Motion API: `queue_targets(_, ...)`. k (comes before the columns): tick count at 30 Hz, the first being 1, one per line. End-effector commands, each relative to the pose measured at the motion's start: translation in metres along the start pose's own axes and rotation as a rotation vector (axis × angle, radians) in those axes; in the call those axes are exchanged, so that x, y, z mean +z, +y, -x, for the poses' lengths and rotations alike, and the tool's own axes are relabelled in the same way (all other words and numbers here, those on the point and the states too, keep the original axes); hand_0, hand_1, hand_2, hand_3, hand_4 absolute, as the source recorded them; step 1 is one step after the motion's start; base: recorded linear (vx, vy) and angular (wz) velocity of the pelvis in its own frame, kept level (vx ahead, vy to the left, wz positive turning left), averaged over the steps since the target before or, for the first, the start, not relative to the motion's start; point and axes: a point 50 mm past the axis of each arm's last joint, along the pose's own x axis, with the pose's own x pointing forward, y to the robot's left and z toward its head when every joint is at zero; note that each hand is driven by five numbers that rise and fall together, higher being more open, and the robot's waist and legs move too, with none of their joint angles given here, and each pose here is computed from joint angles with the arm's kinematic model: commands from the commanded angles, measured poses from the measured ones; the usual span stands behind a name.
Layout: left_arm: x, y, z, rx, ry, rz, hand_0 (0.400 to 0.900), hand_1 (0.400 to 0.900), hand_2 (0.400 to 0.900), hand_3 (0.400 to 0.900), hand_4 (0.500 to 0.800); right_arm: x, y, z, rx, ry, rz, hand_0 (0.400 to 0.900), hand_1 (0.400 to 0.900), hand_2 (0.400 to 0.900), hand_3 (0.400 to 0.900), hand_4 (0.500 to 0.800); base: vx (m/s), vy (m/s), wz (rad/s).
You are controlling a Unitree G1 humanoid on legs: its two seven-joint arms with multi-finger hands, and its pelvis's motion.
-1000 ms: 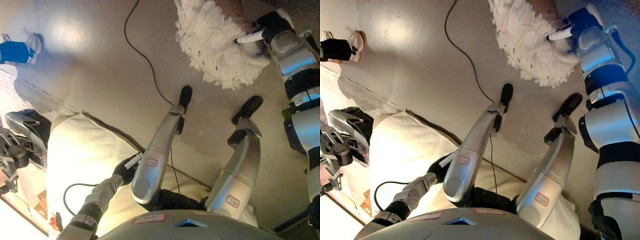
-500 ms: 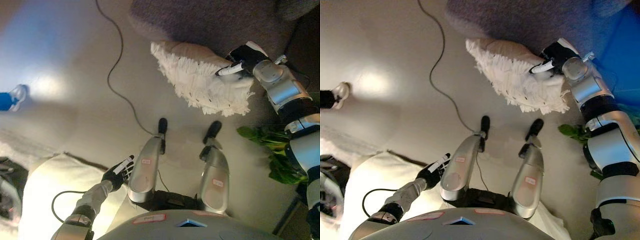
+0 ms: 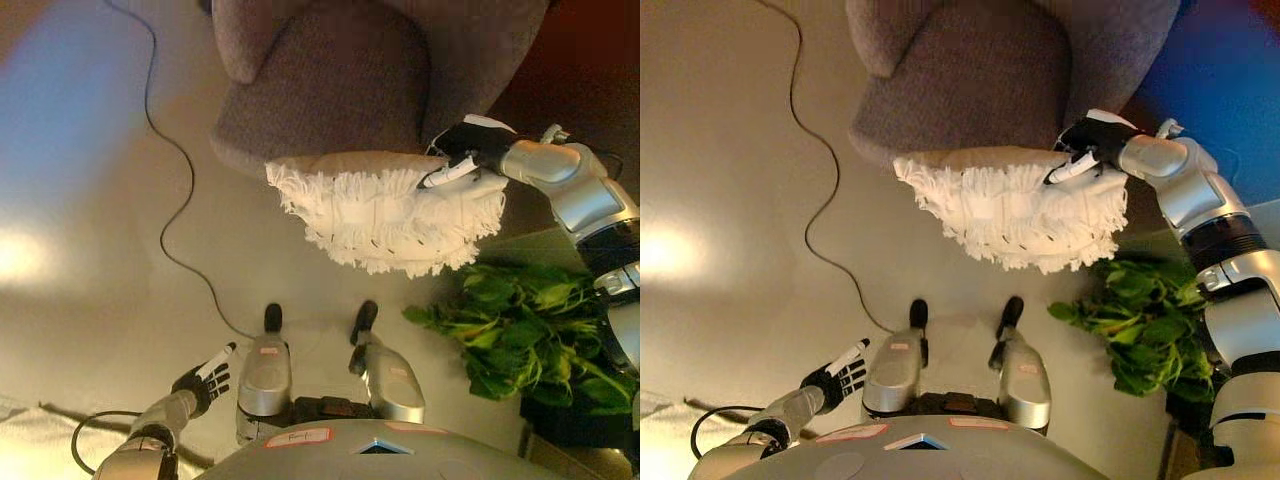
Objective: Pick up the pillow and put it on the sofa.
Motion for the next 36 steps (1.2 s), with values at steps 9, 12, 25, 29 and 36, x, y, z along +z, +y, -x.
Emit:
queue_targets(9, -0.070, 0.055, 0.024, 0.207, 0.272, -0.122, 0.900, 0.900, 0.900, 0.900, 0.800, 0.079, -0.117, 0.057, -0.295, -0.260, 0.037, 0.400, 0.400, 0.400, 0.400, 0.500, 0.094, -0.039, 0.05)
queue_targets(12, -0.073, 0.058, 0.026, 0.208, 0.293, -0.135, 0.900, 0.900, 0.900, 0.900, 0.800, 0.088, -0.127, 0.061, -0.320, -0.265, 0.030, 0.400, 0.400, 0.400, 0.400, 0.500, 0.055, -0.038, 0.10)
queue_targets(25, -0.079, 0.065, 0.030, 0.221, 0.288, -0.135, 0.900, 0.900, 0.900, 0.900, 0.800, 0.088, -0.152, 0.069, -0.374, -0.192, -0.058, 0.400, 0.400, 0.400, 0.400, 0.500, 0.052, -0.032, 0.12)
queue_targets(29, -0.068, 0.067, 0.029, 0.208, 0.252, -0.142, 0.900, 0.900, 0.900, 0.900, 0.800, 0.090, -0.157, 0.070, -0.409, -0.159, -0.066, 0.400, 0.400, 0.400, 0.400, 0.500, -0.060, -0.078, 0.13)
queue_targets(36, -0.055, 0.066, 0.026, 0.172, 0.176, -0.134, 0.900, 0.900, 0.900, 0.900, 0.800, 0.051, -0.182, 0.094, -0.690, 0.140, -0.205, 0.900, 0.900, 0.900, 0.900, 0.800, -0.101, -0.063, 0.08)
